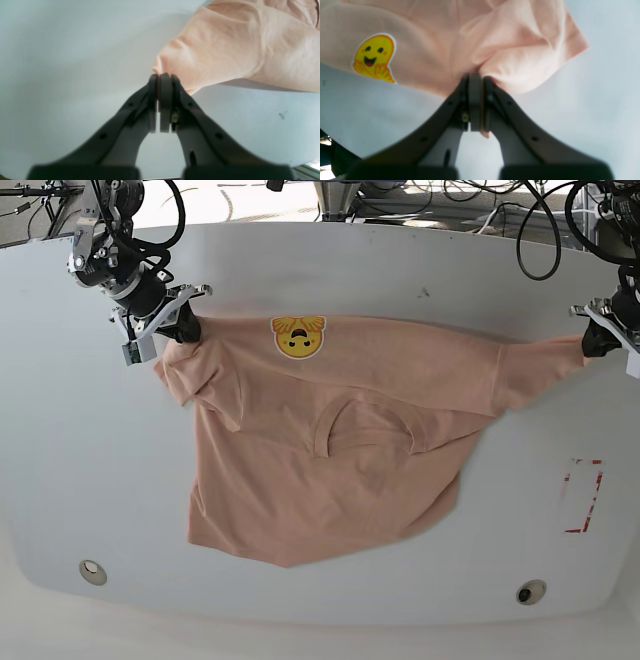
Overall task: Fold the T-shirt properly
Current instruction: 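Lay the lifted shirt down, holding its edge with both grippers, then release the right gripper and move it onto the shirt body below the print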
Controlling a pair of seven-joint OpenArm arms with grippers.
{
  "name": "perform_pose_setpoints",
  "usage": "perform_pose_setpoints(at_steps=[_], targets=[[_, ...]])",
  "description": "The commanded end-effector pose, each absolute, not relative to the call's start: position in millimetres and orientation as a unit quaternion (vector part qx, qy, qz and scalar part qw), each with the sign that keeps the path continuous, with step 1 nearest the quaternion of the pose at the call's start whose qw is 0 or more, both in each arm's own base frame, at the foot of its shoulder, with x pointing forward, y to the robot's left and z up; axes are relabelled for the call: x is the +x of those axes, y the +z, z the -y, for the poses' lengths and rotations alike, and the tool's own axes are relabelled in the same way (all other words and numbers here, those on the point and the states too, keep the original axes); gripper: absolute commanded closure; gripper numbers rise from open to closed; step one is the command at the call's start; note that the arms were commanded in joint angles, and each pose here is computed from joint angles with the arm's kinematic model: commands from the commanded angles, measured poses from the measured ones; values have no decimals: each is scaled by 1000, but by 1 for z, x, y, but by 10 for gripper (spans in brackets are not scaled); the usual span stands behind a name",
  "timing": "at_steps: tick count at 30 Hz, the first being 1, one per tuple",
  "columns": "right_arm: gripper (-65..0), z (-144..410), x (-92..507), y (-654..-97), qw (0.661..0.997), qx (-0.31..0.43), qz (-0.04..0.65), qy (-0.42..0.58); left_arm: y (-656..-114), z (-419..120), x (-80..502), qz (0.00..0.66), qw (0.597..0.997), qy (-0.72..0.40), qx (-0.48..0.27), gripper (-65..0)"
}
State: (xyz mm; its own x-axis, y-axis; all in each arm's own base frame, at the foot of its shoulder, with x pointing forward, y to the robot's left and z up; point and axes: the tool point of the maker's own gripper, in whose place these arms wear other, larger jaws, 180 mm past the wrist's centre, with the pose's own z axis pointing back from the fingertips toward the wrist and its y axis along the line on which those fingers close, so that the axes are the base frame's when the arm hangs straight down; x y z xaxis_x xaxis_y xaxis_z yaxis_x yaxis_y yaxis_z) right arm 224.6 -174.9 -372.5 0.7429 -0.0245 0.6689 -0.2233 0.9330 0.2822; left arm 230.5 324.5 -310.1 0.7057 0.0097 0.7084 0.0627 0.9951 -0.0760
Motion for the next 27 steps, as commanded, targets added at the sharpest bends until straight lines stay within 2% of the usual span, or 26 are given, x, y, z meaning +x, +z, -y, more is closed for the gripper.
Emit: perform_pose_setpoints(at_steps=[1, 4, 8, 11, 20, 27], targets=[[-59, 179, 227, -368, 914, 173, 364, 54, -301, -328, 232, 395, 917, -21, -41, 0], [-185, 180, 222, -373, 920, 170, 349, 55, -303, -328, 230, 391, 919, -21, -41, 0], [-390, 182, 218, -378, 927, 156, 334, 65, -306, -328, 226, 387, 921, -20, -41, 0], [-482, 182, 220, -371, 925, 150, 341, 74, -305, -328, 227, 387, 921, -21, -41, 0], [-496, 193, 252, -338, 910, 76, 387, 131, -305, -328, 227, 388, 920, -21, -41, 0], [-496, 169, 298, -327, 891, 64, 410, 184, -304, -328, 228, 389, 920, -21, -41, 0]])
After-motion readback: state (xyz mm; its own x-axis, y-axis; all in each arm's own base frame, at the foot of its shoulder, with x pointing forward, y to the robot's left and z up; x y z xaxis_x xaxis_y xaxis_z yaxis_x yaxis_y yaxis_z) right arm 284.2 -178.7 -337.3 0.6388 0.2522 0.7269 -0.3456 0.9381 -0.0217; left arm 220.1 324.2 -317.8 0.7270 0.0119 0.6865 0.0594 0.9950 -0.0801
